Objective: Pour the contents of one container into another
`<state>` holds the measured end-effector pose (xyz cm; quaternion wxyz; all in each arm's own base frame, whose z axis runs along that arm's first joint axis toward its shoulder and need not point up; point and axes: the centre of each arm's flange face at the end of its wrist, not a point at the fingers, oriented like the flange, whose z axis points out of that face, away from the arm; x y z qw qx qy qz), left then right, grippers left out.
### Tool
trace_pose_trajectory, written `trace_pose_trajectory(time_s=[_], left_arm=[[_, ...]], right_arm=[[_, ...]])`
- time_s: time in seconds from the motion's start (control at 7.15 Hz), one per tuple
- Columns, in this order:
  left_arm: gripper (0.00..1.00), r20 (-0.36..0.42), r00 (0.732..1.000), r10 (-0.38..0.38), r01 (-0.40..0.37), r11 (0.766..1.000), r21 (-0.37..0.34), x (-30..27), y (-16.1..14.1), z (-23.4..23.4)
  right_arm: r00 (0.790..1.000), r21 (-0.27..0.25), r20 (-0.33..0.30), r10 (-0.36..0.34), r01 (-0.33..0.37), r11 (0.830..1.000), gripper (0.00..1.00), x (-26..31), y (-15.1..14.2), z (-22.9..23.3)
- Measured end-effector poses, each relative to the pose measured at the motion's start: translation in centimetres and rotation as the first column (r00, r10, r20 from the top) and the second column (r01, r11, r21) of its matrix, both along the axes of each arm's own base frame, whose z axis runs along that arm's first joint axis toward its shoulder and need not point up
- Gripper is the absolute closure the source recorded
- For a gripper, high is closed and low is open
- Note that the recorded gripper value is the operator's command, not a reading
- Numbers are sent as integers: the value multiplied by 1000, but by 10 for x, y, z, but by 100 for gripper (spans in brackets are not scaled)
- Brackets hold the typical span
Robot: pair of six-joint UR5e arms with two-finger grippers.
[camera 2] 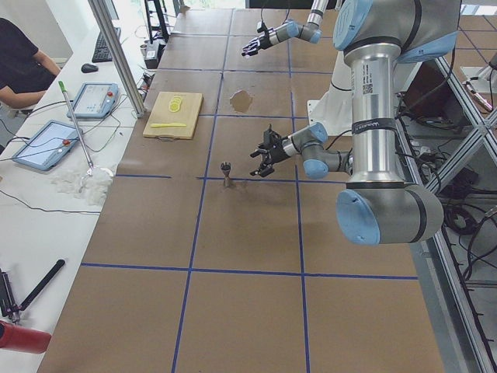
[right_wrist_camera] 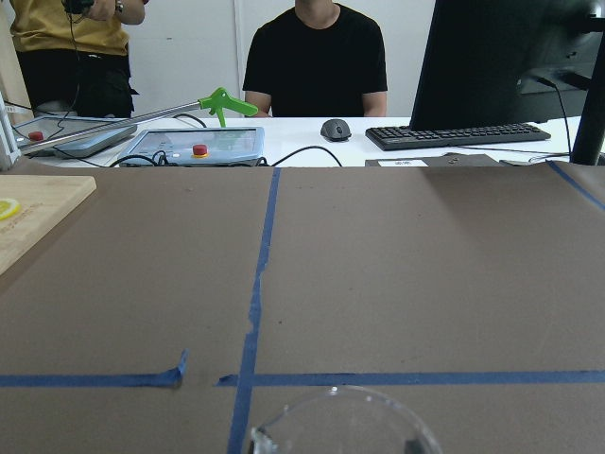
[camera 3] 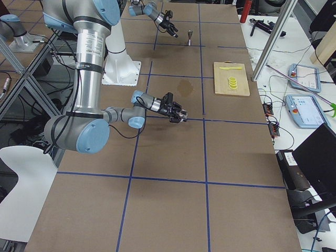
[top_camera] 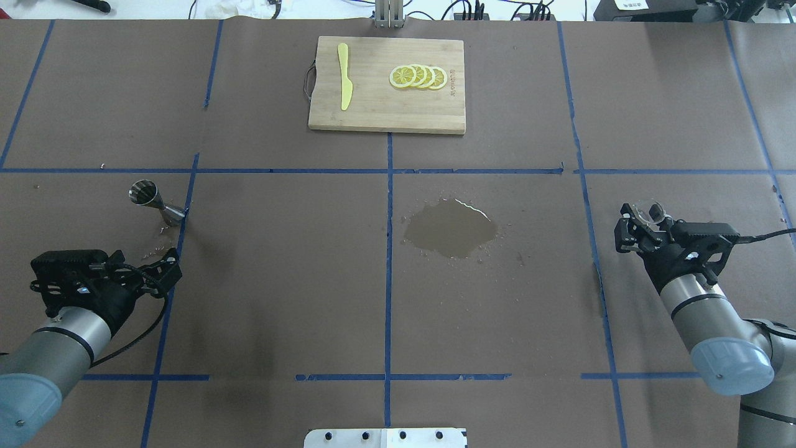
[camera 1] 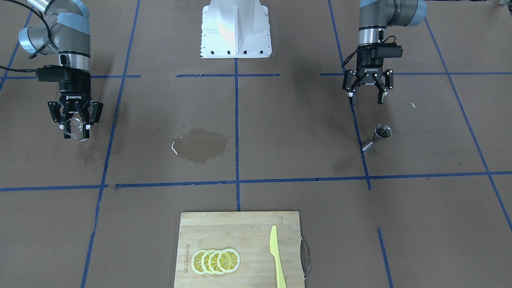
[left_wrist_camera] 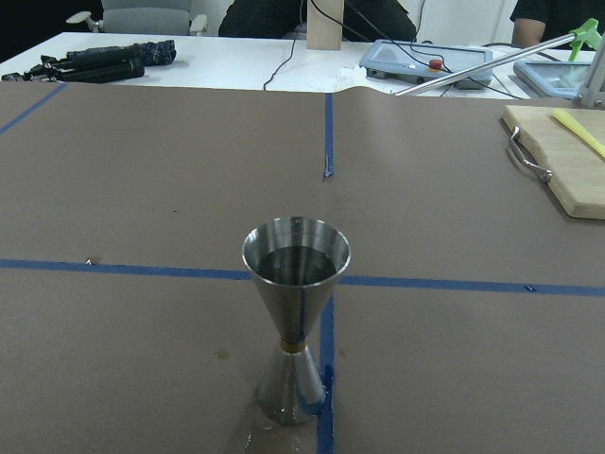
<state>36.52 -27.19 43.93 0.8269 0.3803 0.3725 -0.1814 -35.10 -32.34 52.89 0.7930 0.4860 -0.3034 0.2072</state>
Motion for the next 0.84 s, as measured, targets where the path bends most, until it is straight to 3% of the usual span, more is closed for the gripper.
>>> trace_pose_trajectory(time_s=[0.42,0.7,0.84], left_arm=[[0,-50,992,118,-120,992,-31,-17,16,-54],[0,-64,986,152,-155,987,-43,-26,21,-78],[0,-67,985,156,-159,986,-45,-27,21,-81]], right_arm=[[999,32,-32,-5,6,999,100,-21,22,14],[1000,38,-16,-10,11,999,100,-32,31,14],[1000,40,-9,-12,13,999,89,-36,35,14]])
